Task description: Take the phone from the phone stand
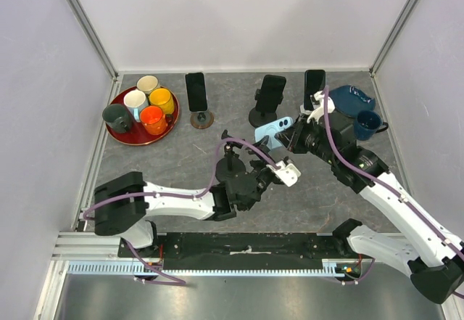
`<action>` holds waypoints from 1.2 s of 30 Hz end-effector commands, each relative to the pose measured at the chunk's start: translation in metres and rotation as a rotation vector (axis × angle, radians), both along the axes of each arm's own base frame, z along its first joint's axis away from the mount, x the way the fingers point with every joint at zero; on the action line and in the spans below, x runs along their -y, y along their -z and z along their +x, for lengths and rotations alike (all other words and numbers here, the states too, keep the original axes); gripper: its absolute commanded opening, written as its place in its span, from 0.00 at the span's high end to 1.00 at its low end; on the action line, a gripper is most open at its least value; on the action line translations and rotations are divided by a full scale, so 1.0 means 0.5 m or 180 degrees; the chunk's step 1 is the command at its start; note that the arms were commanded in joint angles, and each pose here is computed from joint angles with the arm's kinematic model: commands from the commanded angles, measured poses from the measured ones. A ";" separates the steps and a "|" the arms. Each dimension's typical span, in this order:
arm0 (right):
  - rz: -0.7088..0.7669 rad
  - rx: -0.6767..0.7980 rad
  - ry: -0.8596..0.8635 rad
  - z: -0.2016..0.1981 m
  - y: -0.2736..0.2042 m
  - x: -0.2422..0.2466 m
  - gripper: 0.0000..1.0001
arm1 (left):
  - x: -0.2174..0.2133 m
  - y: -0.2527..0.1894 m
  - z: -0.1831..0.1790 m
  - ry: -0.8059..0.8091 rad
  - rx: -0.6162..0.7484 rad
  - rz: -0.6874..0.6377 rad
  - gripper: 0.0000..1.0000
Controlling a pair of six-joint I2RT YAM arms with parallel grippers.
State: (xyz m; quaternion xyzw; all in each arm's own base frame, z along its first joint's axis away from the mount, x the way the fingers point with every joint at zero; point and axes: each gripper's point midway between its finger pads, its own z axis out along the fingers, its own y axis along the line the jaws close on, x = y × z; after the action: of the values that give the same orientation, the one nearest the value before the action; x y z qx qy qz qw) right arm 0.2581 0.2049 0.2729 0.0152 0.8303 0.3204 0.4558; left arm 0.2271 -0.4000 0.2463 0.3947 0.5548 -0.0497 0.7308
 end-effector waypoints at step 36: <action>0.1061 0.1013 0.0454 -0.044 -0.263 0.074 0.02 | -0.035 -0.112 0.028 -0.0729 0.0894 -0.0105 0.98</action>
State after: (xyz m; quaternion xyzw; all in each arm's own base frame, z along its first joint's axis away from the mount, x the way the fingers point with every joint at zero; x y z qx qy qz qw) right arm 0.2405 0.1876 0.3376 0.0943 0.7492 0.4051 0.5155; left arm 0.2461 -0.3856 0.2666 0.3786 0.4801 0.1400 0.7788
